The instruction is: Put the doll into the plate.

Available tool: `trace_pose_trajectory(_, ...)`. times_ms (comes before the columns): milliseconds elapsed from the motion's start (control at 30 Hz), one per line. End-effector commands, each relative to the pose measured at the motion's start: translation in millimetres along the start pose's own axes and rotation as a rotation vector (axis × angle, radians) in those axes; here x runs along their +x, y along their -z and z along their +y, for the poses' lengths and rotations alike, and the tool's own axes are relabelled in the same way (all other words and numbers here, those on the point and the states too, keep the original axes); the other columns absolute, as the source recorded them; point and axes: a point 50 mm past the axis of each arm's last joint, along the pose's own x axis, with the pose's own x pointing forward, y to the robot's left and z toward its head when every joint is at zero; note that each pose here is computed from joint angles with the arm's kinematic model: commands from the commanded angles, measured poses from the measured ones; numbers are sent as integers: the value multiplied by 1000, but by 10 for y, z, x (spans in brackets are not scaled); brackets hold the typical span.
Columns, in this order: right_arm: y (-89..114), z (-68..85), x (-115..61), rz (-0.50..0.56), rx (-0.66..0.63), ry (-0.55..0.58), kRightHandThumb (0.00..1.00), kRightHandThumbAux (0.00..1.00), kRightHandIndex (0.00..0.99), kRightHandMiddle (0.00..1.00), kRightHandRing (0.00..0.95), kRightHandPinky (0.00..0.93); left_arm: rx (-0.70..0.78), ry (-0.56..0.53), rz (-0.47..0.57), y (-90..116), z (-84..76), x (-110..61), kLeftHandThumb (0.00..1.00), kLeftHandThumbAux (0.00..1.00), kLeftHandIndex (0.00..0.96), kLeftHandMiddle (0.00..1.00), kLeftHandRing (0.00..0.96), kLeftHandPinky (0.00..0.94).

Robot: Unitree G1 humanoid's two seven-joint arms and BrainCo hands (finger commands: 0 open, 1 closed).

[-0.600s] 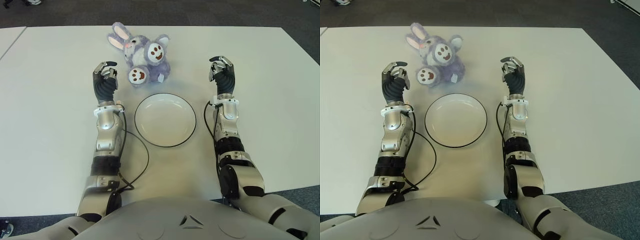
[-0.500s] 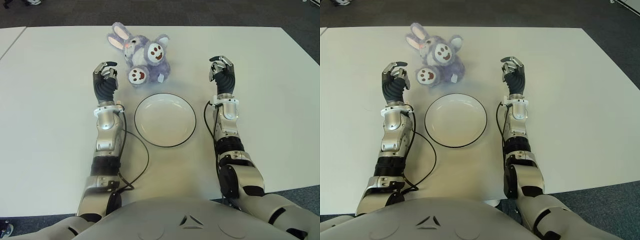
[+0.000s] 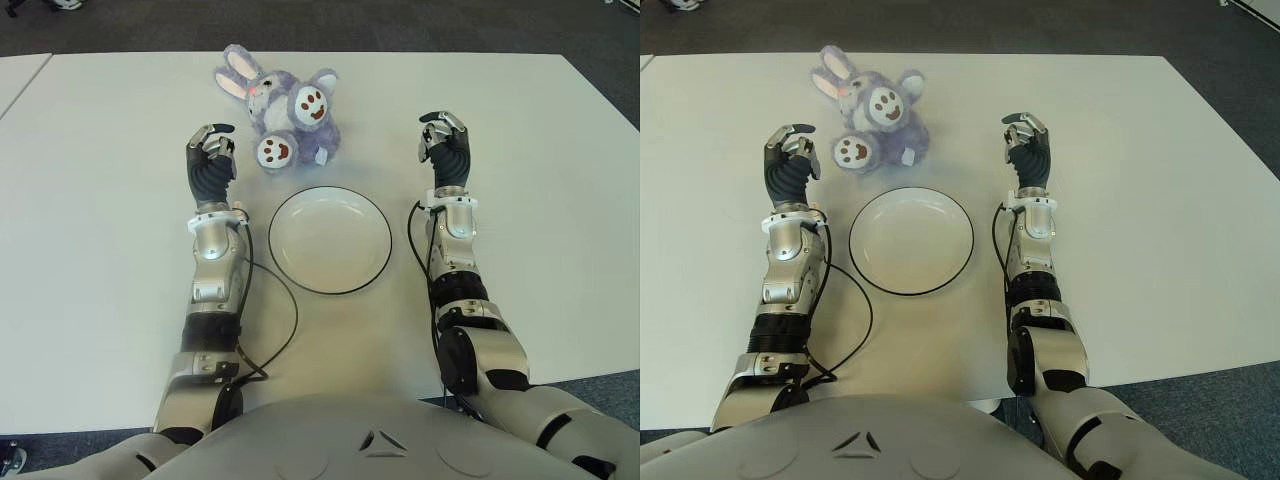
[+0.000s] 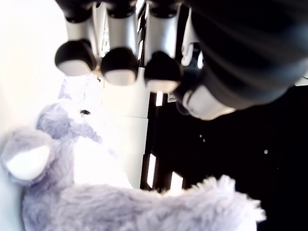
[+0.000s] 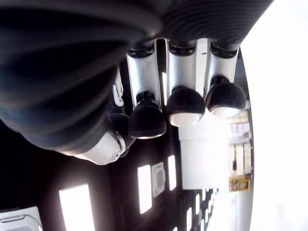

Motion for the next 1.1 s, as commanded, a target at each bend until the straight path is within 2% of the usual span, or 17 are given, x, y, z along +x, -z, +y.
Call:
trace_pose_trajectory(33, 344, -43, -319, 148, 33, 54, 707, 718, 441, 865, 873, 851, 54, -48, 224, 479, 261, -433, 710, 706, 442, 880, 882, 874)
trace_pose_trajectory(567, 353, -37, -309, 161, 27, 56, 706, 719, 440, 857, 867, 836, 78, -55, 191, 407, 305, -350, 710, 705, 442, 878, 882, 865)
trace_pose_trajectory(1100, 363, -9, -292, 178, 16, 60, 706, 719, 440, 852, 861, 831, 202, -56, 60, 196, 290, -174, 718, 701, 443, 878, 882, 885)
